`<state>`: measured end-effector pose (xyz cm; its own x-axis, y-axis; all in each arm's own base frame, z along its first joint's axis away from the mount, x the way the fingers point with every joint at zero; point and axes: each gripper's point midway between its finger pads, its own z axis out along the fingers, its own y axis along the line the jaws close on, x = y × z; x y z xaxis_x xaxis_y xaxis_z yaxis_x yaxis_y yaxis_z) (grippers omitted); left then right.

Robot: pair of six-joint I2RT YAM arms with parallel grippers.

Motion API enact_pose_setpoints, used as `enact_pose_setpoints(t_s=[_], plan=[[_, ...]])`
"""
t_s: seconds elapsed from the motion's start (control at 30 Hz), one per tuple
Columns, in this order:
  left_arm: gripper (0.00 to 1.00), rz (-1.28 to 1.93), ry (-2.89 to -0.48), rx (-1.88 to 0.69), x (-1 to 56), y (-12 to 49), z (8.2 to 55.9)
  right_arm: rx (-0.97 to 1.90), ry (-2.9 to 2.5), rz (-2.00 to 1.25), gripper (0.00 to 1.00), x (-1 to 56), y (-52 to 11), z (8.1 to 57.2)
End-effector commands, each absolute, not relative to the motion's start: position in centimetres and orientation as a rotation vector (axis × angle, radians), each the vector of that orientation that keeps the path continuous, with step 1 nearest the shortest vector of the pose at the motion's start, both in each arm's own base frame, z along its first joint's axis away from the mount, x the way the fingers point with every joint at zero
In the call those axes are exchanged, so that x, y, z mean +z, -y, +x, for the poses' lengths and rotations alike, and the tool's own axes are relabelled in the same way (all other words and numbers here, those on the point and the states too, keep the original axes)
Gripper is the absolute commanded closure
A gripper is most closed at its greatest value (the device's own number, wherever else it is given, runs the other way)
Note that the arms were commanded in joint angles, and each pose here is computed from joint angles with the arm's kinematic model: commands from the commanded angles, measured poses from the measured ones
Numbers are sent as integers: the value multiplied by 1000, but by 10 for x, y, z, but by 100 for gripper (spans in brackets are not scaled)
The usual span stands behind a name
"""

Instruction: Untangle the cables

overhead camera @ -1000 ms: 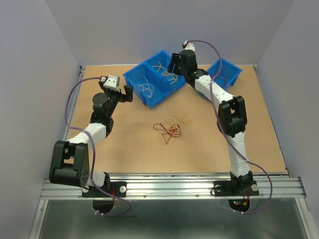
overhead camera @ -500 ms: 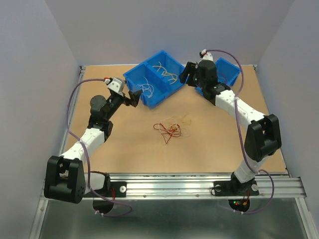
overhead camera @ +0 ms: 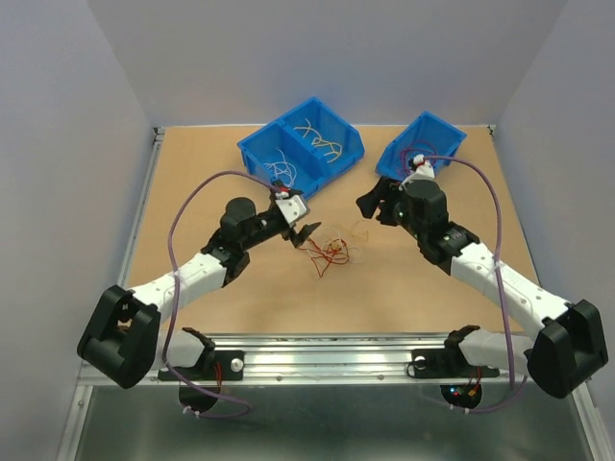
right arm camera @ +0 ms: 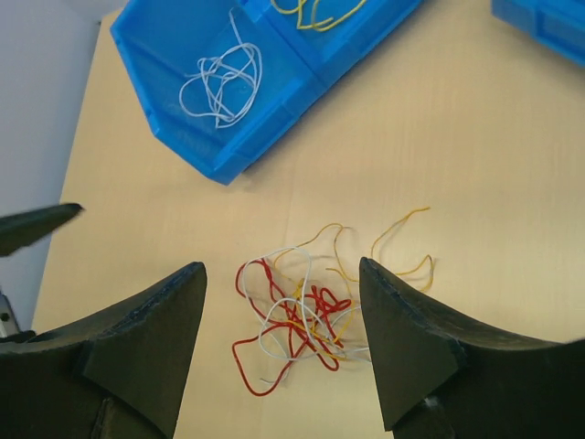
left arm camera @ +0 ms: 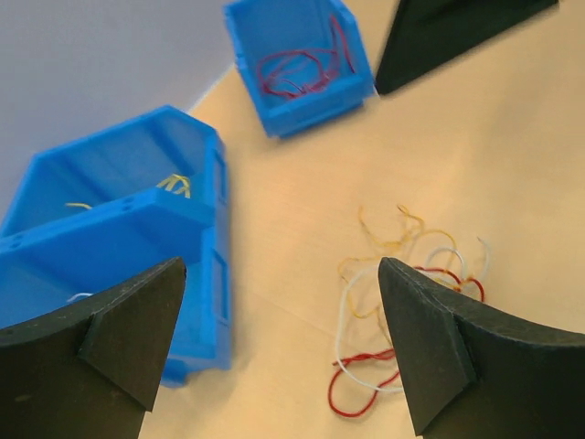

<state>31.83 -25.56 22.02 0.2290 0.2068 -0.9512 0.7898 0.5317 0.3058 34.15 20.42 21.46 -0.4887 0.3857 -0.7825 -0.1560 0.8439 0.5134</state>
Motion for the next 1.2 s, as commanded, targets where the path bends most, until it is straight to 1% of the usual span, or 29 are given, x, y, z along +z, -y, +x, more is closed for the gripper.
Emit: enact_pose_setpoints(t_s=[0.0,0.07,0.17,0.23,0.27,0.37,0.4,0.43,0.47,0.5,0.53,0.67,0.8,0.9,1.17], plan=[[4,1125,-1348,-419,190,274,323,646,-1873,286,27,227,-185,342],[9,1168,-1389,-406,178,283,325,598,-1833,366,27,229,-169,341],[14,1232,-1452,-362,148,296,326,575,-1814,404,27,228,-161,341],[14,1232,-1496,-314,135,299,333,580,-1806,400,28,232,-161,340],[17,1220,-1501,-301,138,303,339,582,-1801,399,28,234,-160,339],[17,1166,-1579,-253,128,301,355,590,-1779,394,28,241,-158,336],[18,1140,-1596,-227,131,299,362,591,-1773,394,28,243,-157,335],[24,1133,-1619,-221,128,301,366,593,-1766,394,27,245,-156,334],[24,1134,-1630,-216,124,300,366,593,-1764,392,28,245,-156,333],[27,1137,-1649,-205,121,299,369,594,-1760,391,28,247,-156,333],[28,1134,-1659,-195,120,298,370,596,-1755,394,28,248,-155,332],[28,1104,-1711,-115,112,284,378,599,-1746,388,28,252,-154,330],[28,1195,-1739,-176,109,292,371,601,-1741,384,28,254,-154,329],[30,1231,-1775,-181,106,291,368,604,-1743,379,28,253,-154,329],[27,1280,-1799,-192,98,290,362,612,-1760,361,28,250,-159,330]])
